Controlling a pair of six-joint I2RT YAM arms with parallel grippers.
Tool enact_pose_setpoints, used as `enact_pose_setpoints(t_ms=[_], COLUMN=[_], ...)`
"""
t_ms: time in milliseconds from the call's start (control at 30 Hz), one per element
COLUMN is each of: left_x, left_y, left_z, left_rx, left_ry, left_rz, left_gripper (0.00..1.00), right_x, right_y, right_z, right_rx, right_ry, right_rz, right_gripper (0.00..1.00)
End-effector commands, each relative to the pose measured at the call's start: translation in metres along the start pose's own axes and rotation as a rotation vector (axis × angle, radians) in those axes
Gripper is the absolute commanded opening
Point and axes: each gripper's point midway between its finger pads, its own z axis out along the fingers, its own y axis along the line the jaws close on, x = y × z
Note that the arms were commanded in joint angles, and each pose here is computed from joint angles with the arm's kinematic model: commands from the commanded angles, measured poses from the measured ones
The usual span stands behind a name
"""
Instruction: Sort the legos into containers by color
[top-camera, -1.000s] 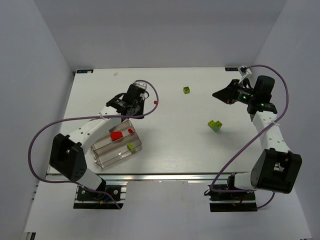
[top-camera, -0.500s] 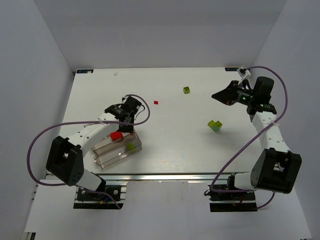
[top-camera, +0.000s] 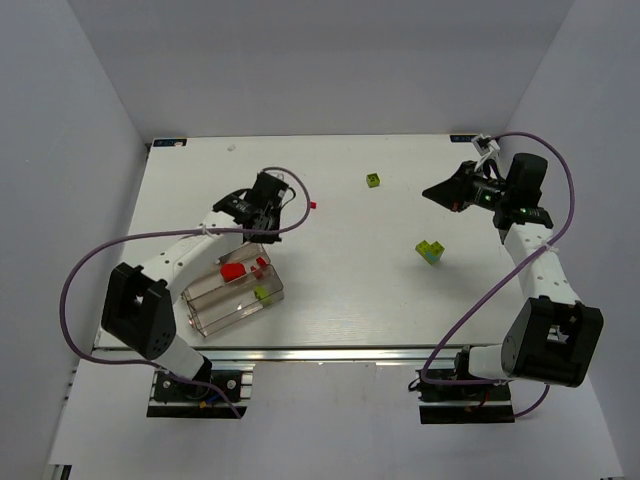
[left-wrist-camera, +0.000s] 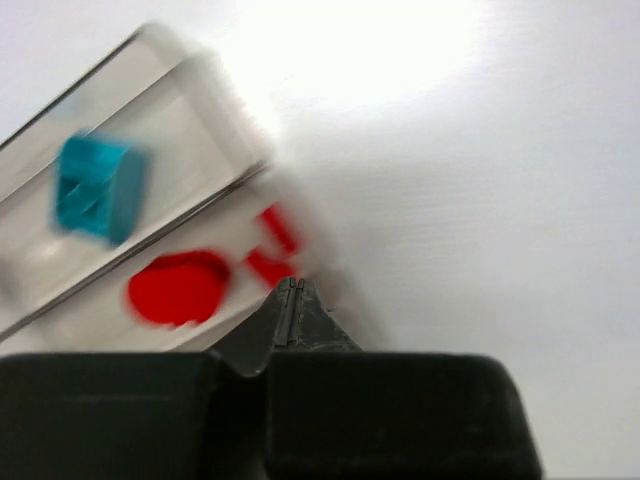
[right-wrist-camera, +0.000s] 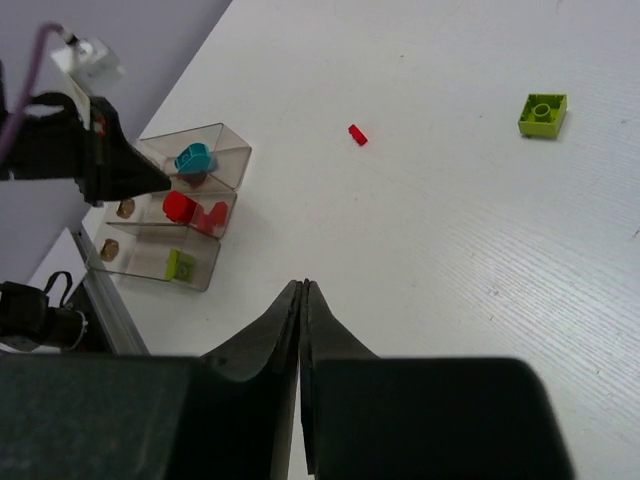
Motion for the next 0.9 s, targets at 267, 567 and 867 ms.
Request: enact_pose_setpoints(t_ms=[267,567,867], left_x=[-0.118,-0.139,-0.145], left_y=[-0.112,-0.131,-0.125], left_z=[0.049,0.097,0.116], left_rx=[0.278,0.140,0.040], left_ry=[-0.025,0.028,-0.015], left_rz=[-0.132,-0.568,-0.895], left_gripper=[0.72,0.72,0.79], right_x=[-0.005,-0.002,-0.002], right_y=[-0.006,-0.008,-0.010], right_z=[0.007,0.010,0.010], right_rx=[0.054,0.071,0.075], right_ry=[0.031,0.038,0.038], right_rz=[-0.165,-0.162,-0.156], right_gripper=[0.54,0.56,0.55])
